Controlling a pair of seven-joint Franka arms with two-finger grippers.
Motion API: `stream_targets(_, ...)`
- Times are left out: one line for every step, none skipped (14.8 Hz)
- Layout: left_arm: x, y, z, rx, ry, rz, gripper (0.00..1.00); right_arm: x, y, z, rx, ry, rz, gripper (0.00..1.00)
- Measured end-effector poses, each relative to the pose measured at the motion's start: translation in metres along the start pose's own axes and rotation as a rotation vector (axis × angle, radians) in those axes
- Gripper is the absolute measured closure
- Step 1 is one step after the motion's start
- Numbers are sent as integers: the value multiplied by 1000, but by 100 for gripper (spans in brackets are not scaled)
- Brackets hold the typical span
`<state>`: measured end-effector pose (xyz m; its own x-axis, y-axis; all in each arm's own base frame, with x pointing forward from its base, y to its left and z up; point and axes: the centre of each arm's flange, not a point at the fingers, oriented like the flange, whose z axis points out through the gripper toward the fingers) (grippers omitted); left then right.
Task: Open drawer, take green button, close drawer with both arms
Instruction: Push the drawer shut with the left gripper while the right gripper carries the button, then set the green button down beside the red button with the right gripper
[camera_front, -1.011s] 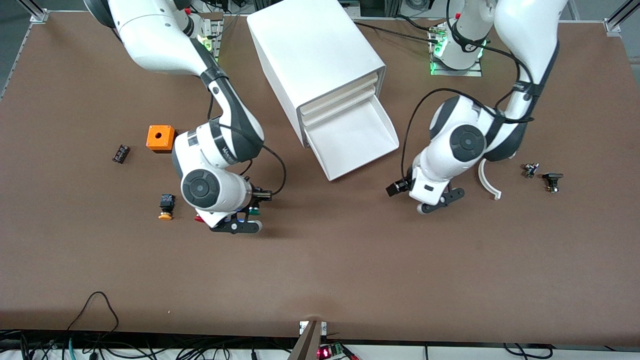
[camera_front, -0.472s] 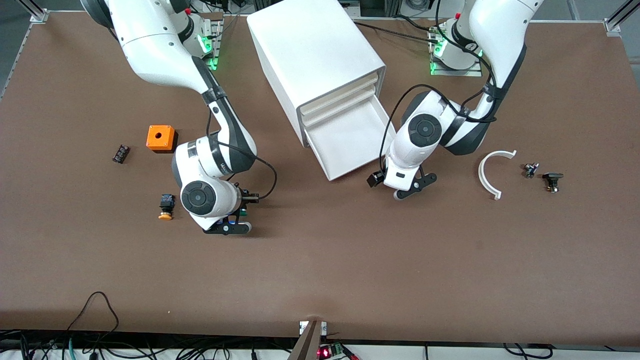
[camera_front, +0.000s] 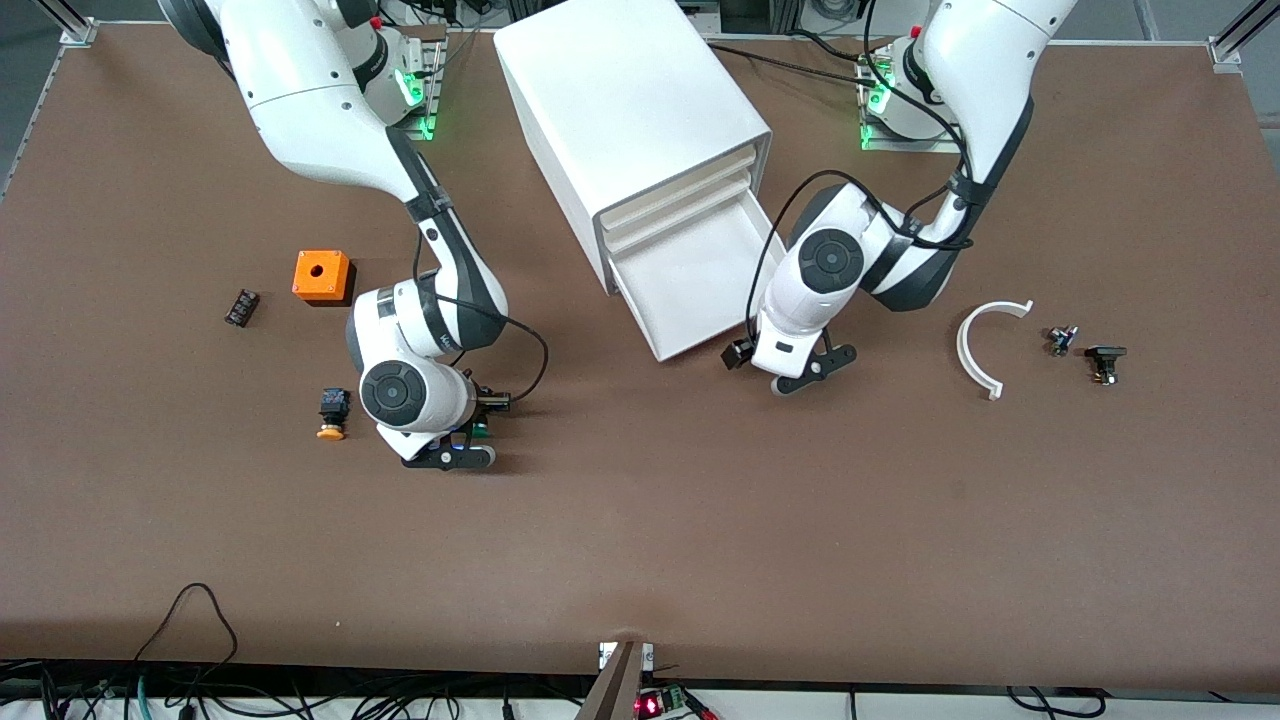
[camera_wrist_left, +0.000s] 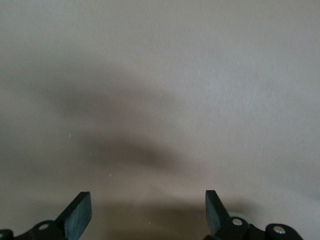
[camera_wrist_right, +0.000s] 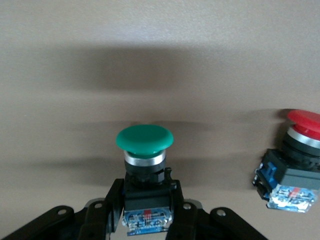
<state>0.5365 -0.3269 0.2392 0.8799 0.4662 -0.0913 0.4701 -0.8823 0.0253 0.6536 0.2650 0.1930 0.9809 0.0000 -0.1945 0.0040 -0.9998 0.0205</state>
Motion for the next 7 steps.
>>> stream_targets(-6, 0, 4, 7, -5, 7, 0, 0, 2, 2, 0, 2, 3, 58)
stream_targets(-12, 1, 8, 15, -9, 16, 0, 1, 3, 2, 1, 3, 5, 58)
stream_targets(-18, 2, 11, 21, -13, 24, 0, 2, 5, 2, 2, 6, 7, 58)
stream_targets(-24, 3, 13, 25, -18, 30, 0, 2, 6, 1, 3, 8, 9, 53)
stream_targets(-30, 5, 15, 27, -23, 34, 0, 3, 8, 0, 5, 11, 12, 45)
stream_targets(-37, 7, 16, 27, -28, 41, 0, 4, 10, -1, 6, 14, 15, 37)
stream_targets(-43, 9, 17, 28, -33, 49, 0, 6, 12, -4, 9, 20, 18, 28)
